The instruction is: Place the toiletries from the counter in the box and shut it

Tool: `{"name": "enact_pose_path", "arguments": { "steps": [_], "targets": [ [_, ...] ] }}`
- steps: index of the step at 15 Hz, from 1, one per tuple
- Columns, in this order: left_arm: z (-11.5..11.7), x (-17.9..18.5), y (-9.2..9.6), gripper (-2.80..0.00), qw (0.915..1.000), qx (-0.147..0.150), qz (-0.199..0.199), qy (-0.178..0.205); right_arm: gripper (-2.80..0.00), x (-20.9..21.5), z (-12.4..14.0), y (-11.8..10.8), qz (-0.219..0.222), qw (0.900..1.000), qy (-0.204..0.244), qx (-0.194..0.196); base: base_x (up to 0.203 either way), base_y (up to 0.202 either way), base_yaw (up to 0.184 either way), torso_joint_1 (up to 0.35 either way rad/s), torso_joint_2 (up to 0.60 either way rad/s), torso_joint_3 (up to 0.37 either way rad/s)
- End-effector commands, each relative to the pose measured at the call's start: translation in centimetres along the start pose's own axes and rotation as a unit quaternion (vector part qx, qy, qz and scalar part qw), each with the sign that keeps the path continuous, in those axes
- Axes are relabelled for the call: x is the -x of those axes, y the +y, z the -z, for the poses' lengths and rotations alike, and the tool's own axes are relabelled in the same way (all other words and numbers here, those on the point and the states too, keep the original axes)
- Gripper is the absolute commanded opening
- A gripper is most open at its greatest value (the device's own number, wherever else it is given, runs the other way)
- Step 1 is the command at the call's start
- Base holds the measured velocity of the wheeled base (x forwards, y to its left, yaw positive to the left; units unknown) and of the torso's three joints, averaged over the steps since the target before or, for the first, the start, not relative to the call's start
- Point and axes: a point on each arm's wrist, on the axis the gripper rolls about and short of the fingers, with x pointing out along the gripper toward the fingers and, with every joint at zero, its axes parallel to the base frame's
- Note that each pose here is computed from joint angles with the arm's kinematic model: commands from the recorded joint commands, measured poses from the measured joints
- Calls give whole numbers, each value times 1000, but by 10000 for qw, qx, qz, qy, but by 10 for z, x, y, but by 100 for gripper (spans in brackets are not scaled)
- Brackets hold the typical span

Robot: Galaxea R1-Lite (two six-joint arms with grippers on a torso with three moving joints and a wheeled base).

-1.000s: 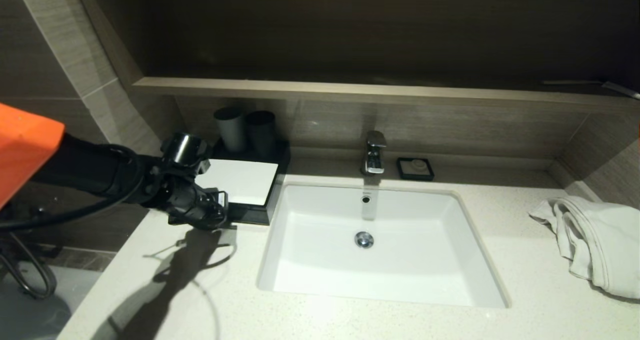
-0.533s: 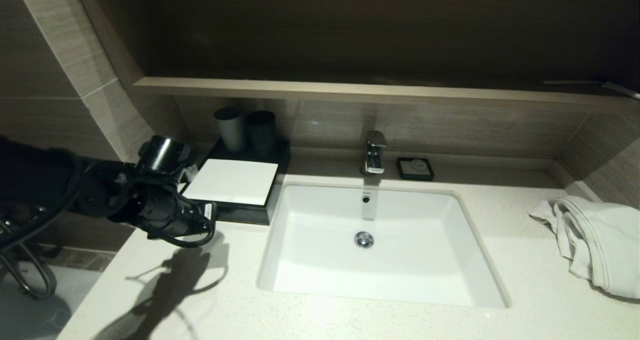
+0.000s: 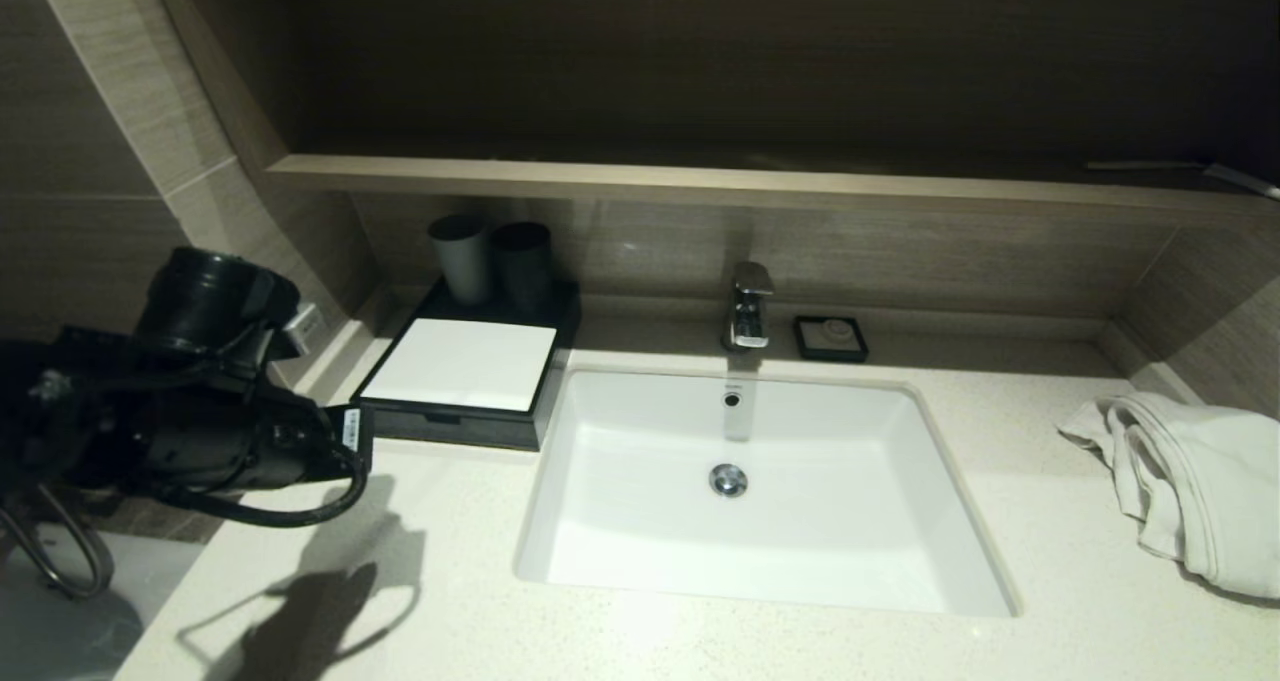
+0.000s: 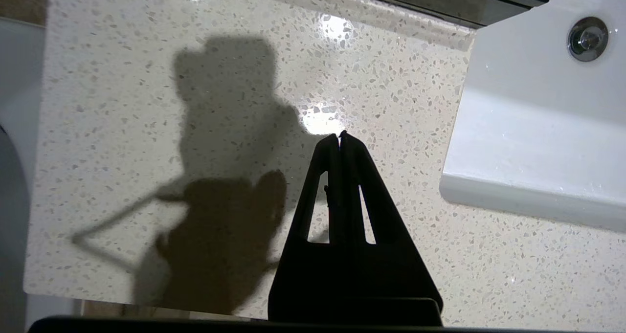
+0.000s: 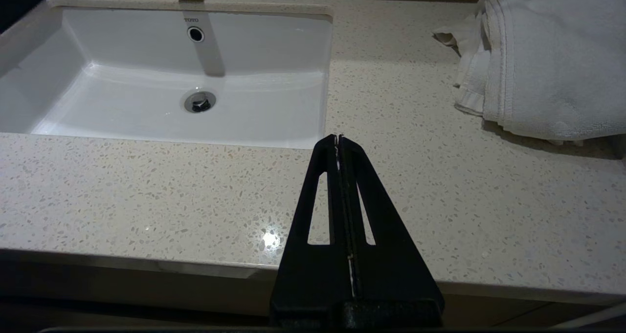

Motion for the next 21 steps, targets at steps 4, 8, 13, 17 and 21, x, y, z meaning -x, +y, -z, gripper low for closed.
{"name": "enact_pose_path", "arguments": {
  "steps": [4, 8, 13, 17, 21],
  "targets": [
    [14, 42, 25, -280, 9961, -197, -600, -610, -280, 0, 0, 0, -2, 10000, -1, 0, 0, 0, 0, 0, 0, 0],
    [37, 67, 47, -280, 9896, -150, -907, -1106, -280, 0, 0, 0, -2, 10000, -1, 8, 0, 0, 0, 0, 0, 0],
    [57, 106, 49, -280, 9768, -144, -841, -1965, -280, 0, 0, 0, -2, 10000, -1, 0, 0, 0, 0, 0, 0, 0],
    [86, 136, 53, -280, 9601, -178, -1124, -2555, -280, 0, 0, 0, -2, 10000, -1, 0, 0, 0, 0, 0, 0, 0],
    [131, 162, 58, -280, 9390, -454, -1185, -3195, -280, 0, 0, 0, -2, 10000, -1, 0, 0, 0, 0, 0, 0, 0]
  ]
}}
